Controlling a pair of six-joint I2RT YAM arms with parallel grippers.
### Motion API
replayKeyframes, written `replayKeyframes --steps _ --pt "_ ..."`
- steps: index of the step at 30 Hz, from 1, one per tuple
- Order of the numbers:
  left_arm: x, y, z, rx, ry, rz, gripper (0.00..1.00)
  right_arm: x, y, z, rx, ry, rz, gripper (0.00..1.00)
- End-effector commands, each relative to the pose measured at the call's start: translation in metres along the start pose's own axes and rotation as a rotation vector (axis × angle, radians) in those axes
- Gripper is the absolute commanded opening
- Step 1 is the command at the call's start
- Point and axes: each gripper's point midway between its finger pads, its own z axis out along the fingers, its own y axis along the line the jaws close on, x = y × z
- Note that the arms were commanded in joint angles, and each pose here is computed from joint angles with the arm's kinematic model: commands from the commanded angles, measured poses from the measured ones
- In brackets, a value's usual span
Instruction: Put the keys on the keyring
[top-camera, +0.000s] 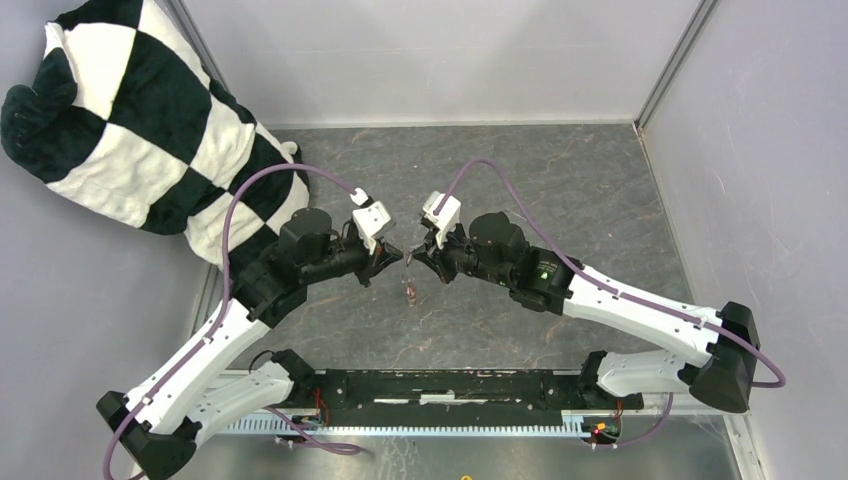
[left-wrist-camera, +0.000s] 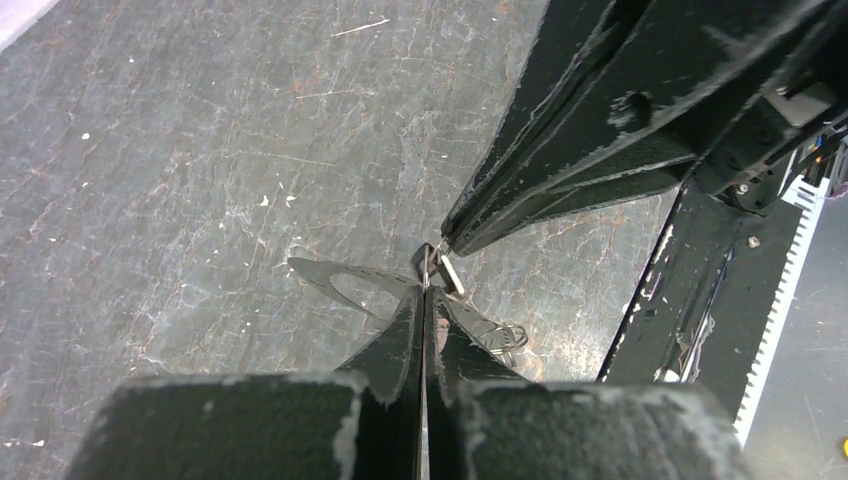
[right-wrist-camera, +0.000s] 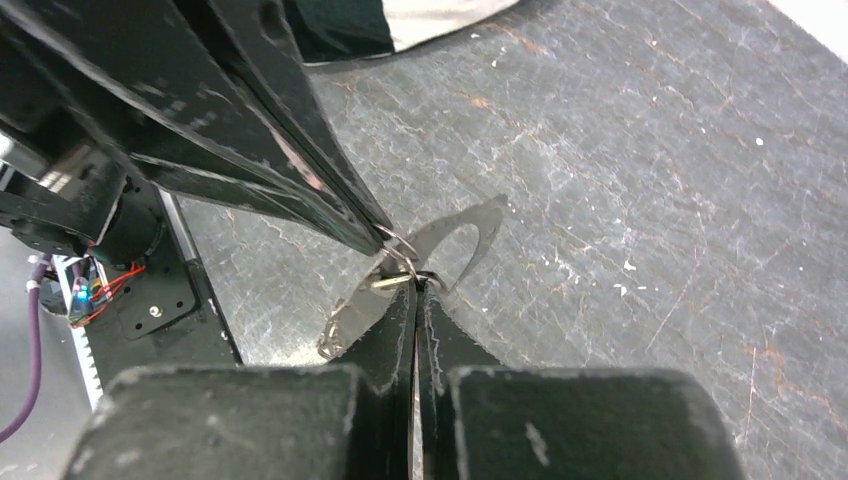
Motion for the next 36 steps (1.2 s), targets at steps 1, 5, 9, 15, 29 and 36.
replayKeyframes --steps 1,5,9,15,29,36 --pt "-0.021 -0.007 -0.006 0.033 -0.081 0.089 0.02 -0.009 -0.013 -0.006 0.070 -0.052 0.031 0.00" --pt "-0.022 -0.008 -0.006 0.037 -0.084 0.094 0.02 -0.011 -0.015 -0.009 0.077 -0.068 0.047 0.00" --pt "-0.023 -0.008 -0.007 0.038 -0.087 0.096 0.02 -0.010 -0.015 -0.010 0.067 -0.074 0.064 0.00" --pt "-0.025 -0.013 -0.009 0.059 -0.099 0.111 0.02 -0.007 -0.016 -0.010 0.051 -0.079 0.089 0.00" --pt "-0.056 -0.019 -0.017 0.081 -0.229 0.166 0.02 -0.001 -0.012 -0.018 -0.032 -0.111 0.142 0.00" --pt "-0.061 -0.035 -0.020 0.176 -0.249 0.219 0.02 -0.034 -0.024 -0.048 -0.022 -0.222 0.020 0.34"
